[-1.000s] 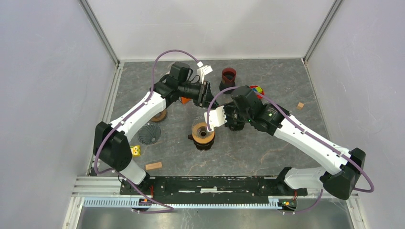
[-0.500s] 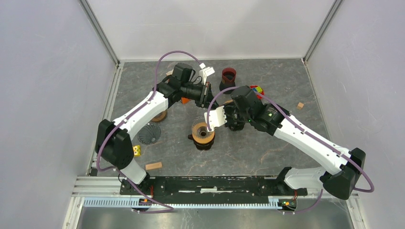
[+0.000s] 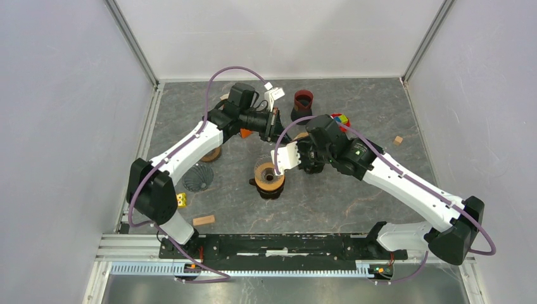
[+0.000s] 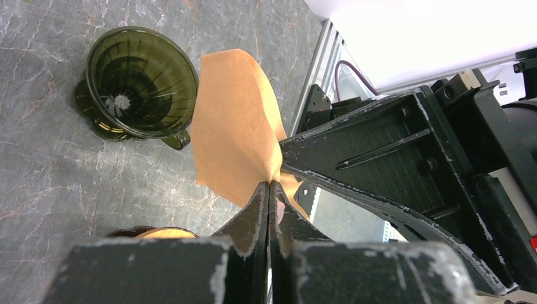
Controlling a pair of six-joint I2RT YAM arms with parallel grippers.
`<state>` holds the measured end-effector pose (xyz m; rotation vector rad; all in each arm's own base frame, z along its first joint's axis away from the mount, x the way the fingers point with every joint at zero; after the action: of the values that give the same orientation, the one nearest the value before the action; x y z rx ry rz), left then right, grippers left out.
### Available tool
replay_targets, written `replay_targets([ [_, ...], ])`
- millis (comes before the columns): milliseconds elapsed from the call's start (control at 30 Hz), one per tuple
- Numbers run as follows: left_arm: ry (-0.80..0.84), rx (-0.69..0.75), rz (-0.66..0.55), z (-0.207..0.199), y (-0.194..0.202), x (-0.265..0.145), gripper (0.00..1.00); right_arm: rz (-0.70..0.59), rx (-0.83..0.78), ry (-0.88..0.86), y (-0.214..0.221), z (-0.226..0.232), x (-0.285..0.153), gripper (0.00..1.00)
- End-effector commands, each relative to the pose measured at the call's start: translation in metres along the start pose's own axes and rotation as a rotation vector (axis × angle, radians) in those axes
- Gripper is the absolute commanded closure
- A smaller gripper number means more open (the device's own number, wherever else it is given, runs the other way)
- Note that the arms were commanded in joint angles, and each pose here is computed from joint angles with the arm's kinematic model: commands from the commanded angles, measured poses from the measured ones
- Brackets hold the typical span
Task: Place the coffee filter in the dripper
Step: Pick up the coffee filter from the coffee filter holder.
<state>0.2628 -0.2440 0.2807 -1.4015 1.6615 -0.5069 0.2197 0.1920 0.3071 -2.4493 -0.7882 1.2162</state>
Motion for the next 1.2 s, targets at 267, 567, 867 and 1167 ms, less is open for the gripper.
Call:
replay_targets([
  [267, 0.038, 0.034, -0.092, -0.003, -0.013, -0.012, 0.98, -0.006, -0.017, 0.019, 0.000, 0.001, -0.008, 1.00],
  [567, 0.004, 0.037, -0.106, 0.003, -0.013, -0.016, 0.98, -0.012, -0.019, -0.007, 0.001, 0.004, -0.009, 1.00],
  [867, -0.028, 0.076, -0.124, 0.004, -0.016, -0.018, 0.98, -0.004, -0.030, -0.069, 0.002, 0.010, -0.006, 1.00],
  [1167, -0.039, 0.103, -0.135, 0.003, -0.017, -0.020, 0.98, -0.013, -0.019, -0.116, 0.002, 0.013, -0.002, 0.90],
])
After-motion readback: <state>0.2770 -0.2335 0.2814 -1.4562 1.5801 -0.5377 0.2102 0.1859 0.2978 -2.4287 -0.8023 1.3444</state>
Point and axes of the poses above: each gripper's point midway between its finger pads, its own x axis out along the fingers, its own z axis along the line the jaws close on, y = z × x, the point moved 10 cm from there along -x, back along the fingers, and after that the axes turned 14 degrees about x, right-handed, at the moved point
